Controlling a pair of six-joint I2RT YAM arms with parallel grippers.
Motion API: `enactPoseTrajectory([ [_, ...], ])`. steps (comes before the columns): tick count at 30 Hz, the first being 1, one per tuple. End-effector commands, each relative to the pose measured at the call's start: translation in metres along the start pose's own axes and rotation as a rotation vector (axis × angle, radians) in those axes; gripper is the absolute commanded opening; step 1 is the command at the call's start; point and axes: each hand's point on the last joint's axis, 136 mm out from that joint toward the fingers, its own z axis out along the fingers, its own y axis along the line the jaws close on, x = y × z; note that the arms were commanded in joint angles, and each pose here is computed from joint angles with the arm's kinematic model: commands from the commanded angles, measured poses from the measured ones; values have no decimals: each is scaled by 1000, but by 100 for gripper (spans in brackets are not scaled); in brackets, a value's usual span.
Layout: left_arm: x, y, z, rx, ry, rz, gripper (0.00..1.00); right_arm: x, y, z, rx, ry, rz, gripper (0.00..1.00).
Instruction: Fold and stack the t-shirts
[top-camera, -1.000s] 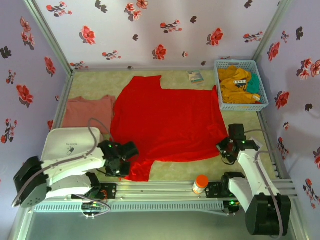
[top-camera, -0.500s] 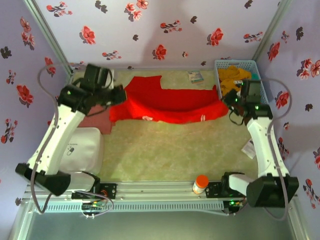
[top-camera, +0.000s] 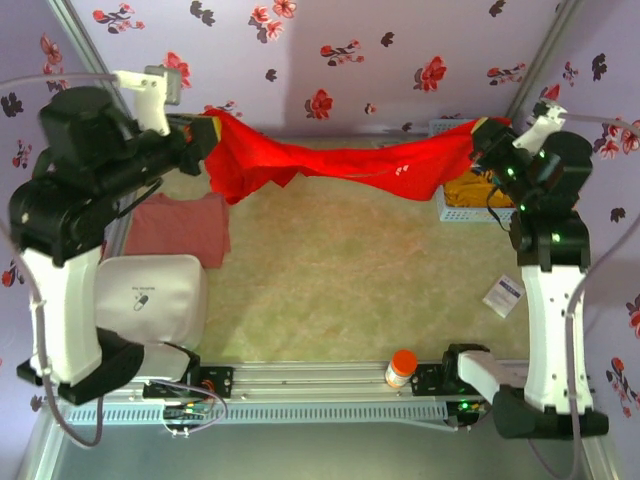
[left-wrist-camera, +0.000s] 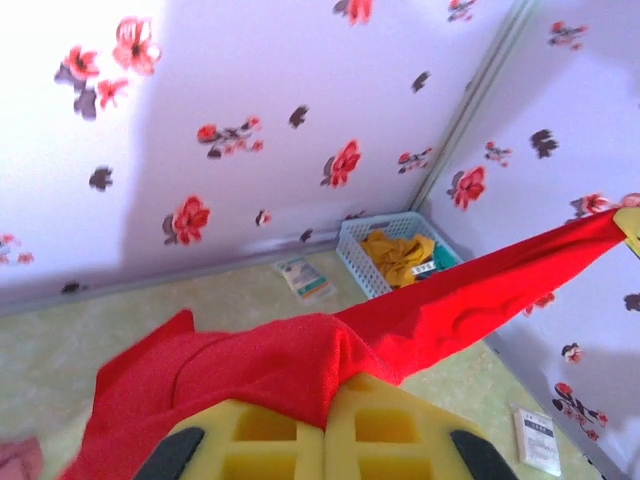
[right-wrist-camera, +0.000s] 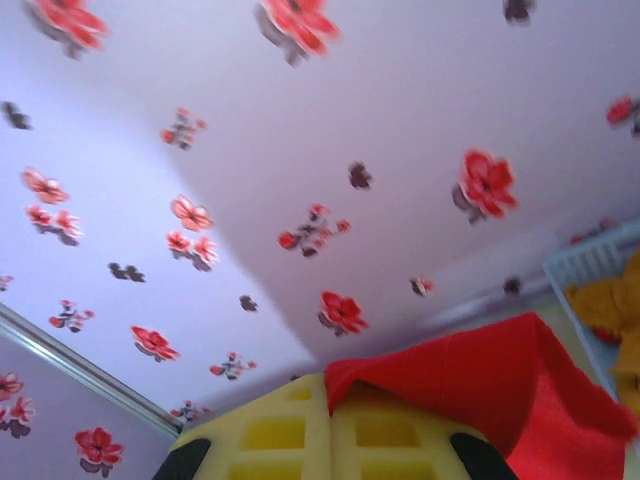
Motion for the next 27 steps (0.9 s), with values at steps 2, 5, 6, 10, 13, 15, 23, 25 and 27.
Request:
enactPoseTrajectory([
  [2, -16, -31, -55, 115, -125, 153, 0, -24, 36, -45, -134, -160, -135, 0],
  [5, -17, -46, -83, 173, -174, 200, 0, -24, 48, -74, -192, -231, -152, 0],
  [6, -17, -48, -89, 178, -184, 202, 0, -24, 49, -81, -196, -245, -154, 0],
  [10, -21, -59, -108, 224, -224, 192, 0, -28, 55, -110, -188, -296, -187, 0],
  [13, -33, -63, -118, 226, -281, 205, 0, -40, 58, -130, -160, -365, -231, 0],
  [15, -45, -62, -118, 208, -311, 215, 0, -48, 55, -133, -120, -389, -235, 0],
  [23, -27, -2, -32, -37, -176, 245, 0, -6, 4, -54, 8, -144, -101, 0],
  [25, -11, 17, -6, -76, -139, 228, 0, 22, -23, -29, 68, -52, -70, 0],
  [27, 4, 44, 18, -132, -94, 189, 0, 49, -47, -5, 121, 40, -39, 0],
])
